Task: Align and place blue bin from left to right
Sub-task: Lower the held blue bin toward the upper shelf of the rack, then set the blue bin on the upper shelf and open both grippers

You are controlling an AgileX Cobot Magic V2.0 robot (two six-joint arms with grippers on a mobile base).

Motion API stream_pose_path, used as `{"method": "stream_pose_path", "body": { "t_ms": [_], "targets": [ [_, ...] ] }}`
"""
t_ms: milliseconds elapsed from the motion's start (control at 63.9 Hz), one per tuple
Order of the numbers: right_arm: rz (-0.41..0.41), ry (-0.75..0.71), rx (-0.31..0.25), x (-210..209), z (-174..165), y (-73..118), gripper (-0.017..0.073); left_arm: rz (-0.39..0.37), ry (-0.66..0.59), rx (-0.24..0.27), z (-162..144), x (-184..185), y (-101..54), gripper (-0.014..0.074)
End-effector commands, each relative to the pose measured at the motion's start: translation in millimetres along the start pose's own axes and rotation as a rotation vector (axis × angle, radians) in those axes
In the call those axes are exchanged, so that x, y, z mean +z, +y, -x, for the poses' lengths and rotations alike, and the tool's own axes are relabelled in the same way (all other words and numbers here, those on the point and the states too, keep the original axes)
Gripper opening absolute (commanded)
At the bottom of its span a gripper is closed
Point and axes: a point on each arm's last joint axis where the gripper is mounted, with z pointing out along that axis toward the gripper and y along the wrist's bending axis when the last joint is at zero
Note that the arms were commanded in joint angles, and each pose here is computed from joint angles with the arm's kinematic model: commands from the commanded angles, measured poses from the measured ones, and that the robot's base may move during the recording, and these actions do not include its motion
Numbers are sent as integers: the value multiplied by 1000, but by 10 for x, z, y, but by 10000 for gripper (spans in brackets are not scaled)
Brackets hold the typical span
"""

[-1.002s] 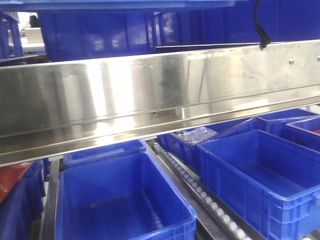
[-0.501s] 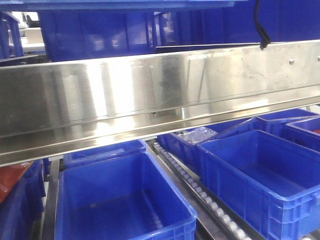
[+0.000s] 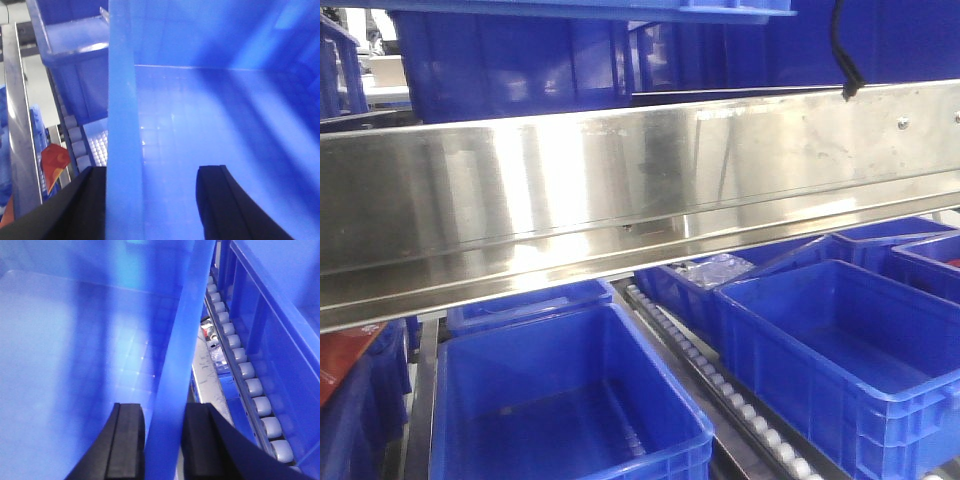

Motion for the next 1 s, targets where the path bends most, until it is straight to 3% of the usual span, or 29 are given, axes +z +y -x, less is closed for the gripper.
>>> {"method": "stream_pose_path", "body": {
  "t_ms": [0, 297, 501, 579, 673, 798, 986],
  "targets": [
    [76, -140, -16, -147, 140, 98, -78, -84, -147, 4, 162, -172, -99, -16],
    [40, -114, -13, -119, 130, -54, -78, -105, 75, -31, -38, -167, -120, -16],
    [12, -164, -21, 124, 162, -197, -78, -129, 164, -48, -117, -179, -143, -16],
    [10, -180, -47, 264, 160, -199, -78, -122, 186, -73, -135, -182, -140, -16],
    [8, -189, -73, 451, 137, -203, -78, -95, 186, -59, -140, -145, -118, -16],
    [7, -221, -71, 656, 125, -218, -78, -42, 202, -51, -169, -31, -83, -16],
    [1, -224, -70, 824, 89, -246, -78, -29, 260, -46, -257, 180, -95, -16]
  ]
}}
